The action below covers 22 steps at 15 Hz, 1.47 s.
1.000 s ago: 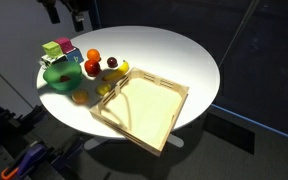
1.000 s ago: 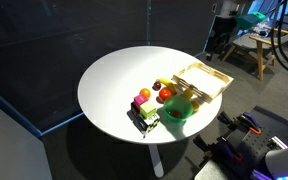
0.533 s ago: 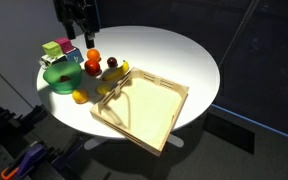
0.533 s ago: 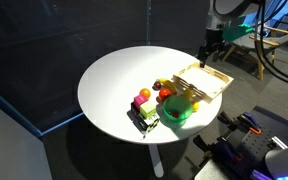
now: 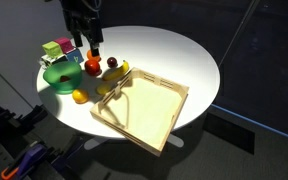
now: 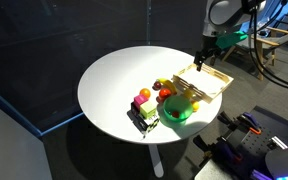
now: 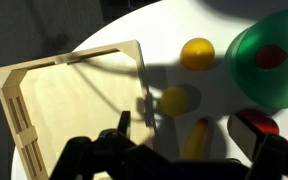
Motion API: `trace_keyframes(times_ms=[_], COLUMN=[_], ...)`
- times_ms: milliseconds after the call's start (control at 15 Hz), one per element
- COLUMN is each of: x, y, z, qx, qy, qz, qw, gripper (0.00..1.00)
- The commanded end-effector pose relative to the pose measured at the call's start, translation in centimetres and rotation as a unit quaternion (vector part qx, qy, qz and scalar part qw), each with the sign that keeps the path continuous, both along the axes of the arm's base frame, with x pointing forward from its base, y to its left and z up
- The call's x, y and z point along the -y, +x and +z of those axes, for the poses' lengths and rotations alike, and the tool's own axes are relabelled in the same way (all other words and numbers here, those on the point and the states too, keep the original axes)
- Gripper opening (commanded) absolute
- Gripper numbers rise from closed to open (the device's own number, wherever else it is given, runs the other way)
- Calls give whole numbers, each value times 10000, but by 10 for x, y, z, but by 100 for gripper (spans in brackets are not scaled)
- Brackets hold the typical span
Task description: Put the smaller yellow plastic fruit in the bowl and then put the yellow block in the crate
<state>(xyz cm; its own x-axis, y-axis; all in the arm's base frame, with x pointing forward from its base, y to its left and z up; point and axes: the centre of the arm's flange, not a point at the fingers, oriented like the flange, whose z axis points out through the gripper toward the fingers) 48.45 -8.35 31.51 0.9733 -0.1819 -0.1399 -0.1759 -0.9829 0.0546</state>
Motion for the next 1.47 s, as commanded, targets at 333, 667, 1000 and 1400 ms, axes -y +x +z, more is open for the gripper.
trace_keyframes(times_ms=[333,667,1000,1400], x=[0,0,-2,-11], y=[0,-1,-1,5], z=[-3,-13,-41,-75], qx=[-12,59,348,558], qy=[0,23,50,173], qz=[4,12,55,56], qw=[10000,10000,9994,9983], gripper=[100,100,100,100])
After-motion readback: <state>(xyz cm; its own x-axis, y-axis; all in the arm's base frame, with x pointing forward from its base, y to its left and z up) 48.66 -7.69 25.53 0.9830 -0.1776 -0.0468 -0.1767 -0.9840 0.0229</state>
